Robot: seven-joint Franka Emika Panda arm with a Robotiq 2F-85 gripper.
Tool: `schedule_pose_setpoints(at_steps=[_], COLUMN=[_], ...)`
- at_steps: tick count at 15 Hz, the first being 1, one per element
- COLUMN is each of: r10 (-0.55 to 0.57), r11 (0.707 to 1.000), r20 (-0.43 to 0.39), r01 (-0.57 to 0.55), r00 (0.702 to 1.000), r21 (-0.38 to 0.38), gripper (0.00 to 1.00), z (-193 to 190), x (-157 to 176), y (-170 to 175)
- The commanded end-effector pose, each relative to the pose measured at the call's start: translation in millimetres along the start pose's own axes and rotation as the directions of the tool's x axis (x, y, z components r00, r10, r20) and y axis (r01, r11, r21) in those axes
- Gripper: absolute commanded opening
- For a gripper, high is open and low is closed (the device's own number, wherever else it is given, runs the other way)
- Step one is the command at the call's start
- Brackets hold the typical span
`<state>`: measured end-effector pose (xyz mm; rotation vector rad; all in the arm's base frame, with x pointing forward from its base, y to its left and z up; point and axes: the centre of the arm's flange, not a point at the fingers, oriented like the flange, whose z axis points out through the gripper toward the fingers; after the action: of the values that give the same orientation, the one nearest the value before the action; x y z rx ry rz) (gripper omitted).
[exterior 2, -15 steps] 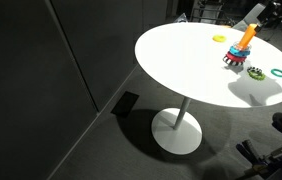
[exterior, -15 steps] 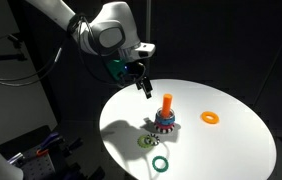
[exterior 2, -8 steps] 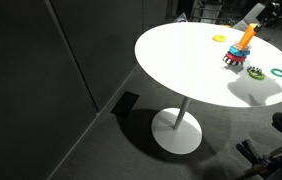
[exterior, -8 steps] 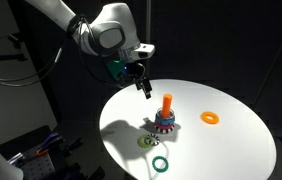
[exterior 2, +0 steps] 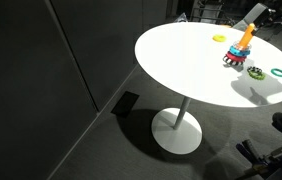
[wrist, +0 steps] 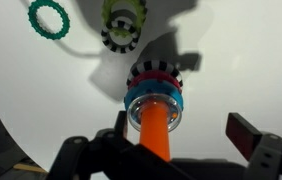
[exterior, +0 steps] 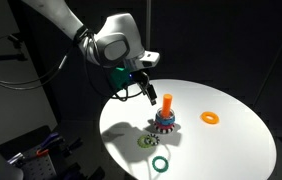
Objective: Place the clear ring on the table
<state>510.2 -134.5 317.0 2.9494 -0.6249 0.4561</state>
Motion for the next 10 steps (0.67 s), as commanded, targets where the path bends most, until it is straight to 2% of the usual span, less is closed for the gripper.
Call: schedule_pose_setpoints(at_steps=[1,10], r10=[0.068,0.131], r11=[0.998,0.991], r20=[-0.042,-0.103], r01=[-0.068,-0.129], r00=[0.997,0.986], r21=[0.013,0.023], gripper=[1.0,1.0], z=[25,71], x=[11,21], y=[4,1])
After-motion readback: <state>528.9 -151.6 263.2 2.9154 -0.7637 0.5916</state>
